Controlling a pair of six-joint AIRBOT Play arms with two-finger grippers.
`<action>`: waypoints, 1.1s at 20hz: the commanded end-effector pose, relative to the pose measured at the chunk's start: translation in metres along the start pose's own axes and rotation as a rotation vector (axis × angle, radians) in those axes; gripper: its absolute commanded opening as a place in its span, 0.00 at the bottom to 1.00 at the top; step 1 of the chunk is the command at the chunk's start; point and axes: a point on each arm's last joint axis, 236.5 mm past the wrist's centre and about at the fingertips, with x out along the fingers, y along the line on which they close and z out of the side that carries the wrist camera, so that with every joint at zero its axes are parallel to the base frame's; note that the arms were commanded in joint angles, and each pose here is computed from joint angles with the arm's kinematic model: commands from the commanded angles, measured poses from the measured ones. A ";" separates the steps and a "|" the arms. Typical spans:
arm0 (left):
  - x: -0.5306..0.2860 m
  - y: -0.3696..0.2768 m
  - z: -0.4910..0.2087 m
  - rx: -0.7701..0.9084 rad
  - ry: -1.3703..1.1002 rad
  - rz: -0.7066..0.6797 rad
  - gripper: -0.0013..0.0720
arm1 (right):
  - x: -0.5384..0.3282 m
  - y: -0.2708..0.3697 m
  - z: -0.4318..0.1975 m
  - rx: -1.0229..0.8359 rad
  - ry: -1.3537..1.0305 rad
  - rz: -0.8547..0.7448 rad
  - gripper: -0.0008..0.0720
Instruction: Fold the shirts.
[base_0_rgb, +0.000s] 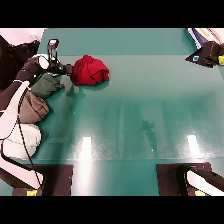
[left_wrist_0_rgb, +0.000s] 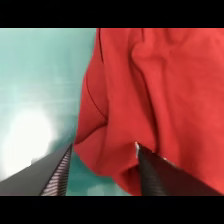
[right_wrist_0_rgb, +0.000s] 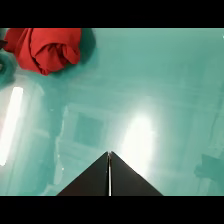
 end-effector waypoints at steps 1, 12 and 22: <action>0.020 -0.004 -0.008 -0.040 0.003 -0.043 0.71 | 0.000 0.000 -0.003 0.000 0.012 -0.001 0.03; -0.103 -0.102 0.117 0.027 -0.118 -0.333 0.05 | -0.001 0.000 0.014 0.000 -0.062 -0.003 0.03; -0.459 -0.314 0.117 0.471 -0.585 -0.892 0.05 | -0.078 0.051 0.076 -0.147 -0.317 0.011 0.03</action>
